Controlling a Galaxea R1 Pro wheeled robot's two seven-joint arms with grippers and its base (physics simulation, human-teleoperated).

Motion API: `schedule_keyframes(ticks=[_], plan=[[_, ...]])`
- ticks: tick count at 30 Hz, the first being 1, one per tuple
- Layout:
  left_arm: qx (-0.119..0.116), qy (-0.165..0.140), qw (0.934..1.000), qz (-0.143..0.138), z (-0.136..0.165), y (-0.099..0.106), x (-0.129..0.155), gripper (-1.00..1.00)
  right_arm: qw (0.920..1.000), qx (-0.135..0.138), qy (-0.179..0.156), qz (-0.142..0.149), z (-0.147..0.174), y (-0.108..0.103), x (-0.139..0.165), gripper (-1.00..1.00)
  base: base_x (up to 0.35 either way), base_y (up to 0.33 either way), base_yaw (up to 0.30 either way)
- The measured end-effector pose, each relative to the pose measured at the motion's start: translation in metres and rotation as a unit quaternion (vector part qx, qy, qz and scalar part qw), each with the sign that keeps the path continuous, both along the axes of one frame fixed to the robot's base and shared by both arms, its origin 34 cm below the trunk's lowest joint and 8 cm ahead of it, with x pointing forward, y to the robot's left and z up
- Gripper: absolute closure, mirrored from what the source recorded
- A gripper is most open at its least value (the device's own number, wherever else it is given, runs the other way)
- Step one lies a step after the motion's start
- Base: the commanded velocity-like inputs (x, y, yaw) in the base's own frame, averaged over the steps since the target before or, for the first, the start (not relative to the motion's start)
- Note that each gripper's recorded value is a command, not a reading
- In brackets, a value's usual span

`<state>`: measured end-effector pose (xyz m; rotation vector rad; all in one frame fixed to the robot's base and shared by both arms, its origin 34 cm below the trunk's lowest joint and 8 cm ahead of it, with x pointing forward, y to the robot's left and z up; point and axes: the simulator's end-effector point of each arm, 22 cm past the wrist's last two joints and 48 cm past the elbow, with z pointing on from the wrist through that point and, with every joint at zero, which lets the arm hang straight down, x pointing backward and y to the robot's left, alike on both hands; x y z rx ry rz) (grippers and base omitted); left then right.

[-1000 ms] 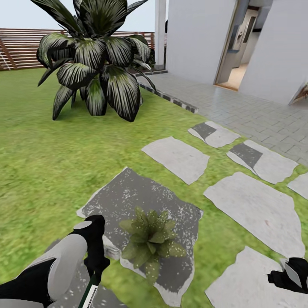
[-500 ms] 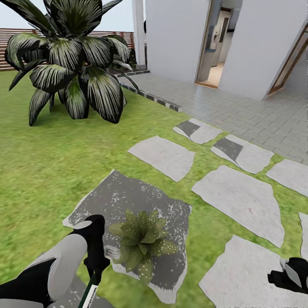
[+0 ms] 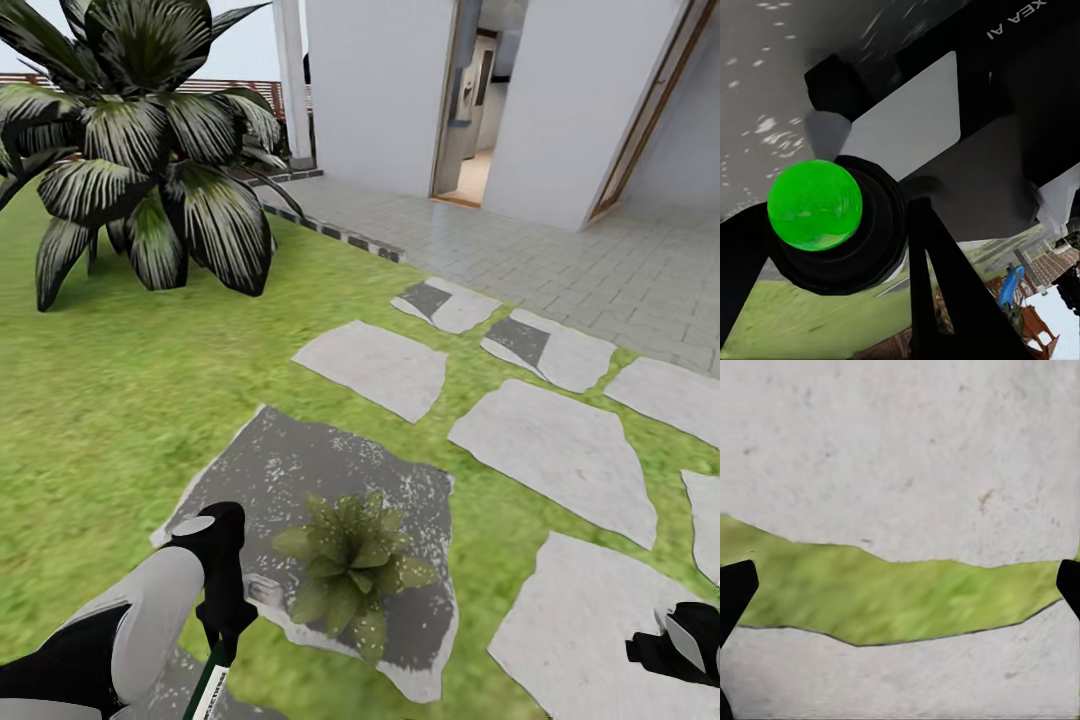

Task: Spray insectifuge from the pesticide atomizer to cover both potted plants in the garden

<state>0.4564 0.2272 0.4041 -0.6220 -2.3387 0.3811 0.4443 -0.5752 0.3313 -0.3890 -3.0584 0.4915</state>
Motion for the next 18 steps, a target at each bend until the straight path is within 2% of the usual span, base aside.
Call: schedule_keyframes(ticks=[13,18], plan=[[0.0,0.0,1.0,0.0,-0.0001,-0.0001,0.0,1.0,1.0,0.0,0.0,0.0,-0.0001,0.0001,0.0,-1.0,0.0,0.307,-0.277],[0.0,0.0,1.0,0.0,0.0,0.0,0.0,1.0,1.0,0.0,0.0,0.0,0.0001,-0.0001,0.0,-1.0,0.0,0.055,-0.277]])
